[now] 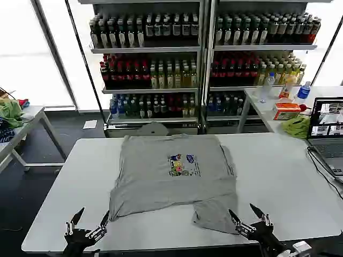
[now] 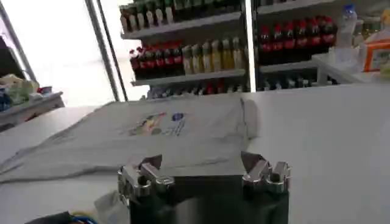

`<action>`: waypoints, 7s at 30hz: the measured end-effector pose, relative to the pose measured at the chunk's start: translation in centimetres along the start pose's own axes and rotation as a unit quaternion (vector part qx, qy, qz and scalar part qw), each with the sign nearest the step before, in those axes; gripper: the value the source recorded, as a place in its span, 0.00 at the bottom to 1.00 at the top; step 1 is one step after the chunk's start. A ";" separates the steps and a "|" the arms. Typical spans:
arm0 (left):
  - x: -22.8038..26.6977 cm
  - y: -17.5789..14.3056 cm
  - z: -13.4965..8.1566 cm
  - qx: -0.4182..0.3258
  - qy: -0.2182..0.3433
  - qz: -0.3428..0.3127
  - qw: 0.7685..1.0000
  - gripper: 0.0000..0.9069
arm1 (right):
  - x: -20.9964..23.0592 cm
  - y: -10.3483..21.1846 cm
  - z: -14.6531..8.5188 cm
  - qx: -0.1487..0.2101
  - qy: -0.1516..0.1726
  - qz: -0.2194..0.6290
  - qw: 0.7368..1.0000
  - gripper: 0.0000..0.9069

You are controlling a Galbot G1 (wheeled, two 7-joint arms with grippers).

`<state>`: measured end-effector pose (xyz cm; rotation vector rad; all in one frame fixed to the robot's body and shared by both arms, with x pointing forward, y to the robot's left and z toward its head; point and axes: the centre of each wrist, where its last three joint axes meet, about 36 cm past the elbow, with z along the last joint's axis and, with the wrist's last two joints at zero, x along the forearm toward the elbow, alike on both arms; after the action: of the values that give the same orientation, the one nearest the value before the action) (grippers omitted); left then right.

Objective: Fold and organize the clothes.

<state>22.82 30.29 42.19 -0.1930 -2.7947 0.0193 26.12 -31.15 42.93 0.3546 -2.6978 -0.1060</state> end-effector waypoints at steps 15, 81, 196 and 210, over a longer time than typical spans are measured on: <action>-3.1 -1.0 -2.3 0.014 0.106 0.040 0.993 1.00 | -1.1 1.9 -1.2 -0.017 0.080 0.052 0.995 1.00; -6.2 -0.3 2.1 0.085 0.113 0.030 0.989 0.01 | -2.7 3.9 0.0 -0.056 0.126 0.025 0.990 0.00; -16.6 6.9 -6.3 0.078 0.080 -0.022 0.993 1.00 | -18.1 3.2 -7.7 0.006 -0.034 -0.011 0.999 1.00; -13.0 5.2 -4.3 0.070 0.104 -0.022 0.992 1.00 | -11.4 3.6 -5.6 0.014 0.022 0.034 0.999 1.00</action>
<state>37.06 33.64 41.75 -0.0939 -2.5776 0.1735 37.70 -24.82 44.02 0.2699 -2.6669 -0.0397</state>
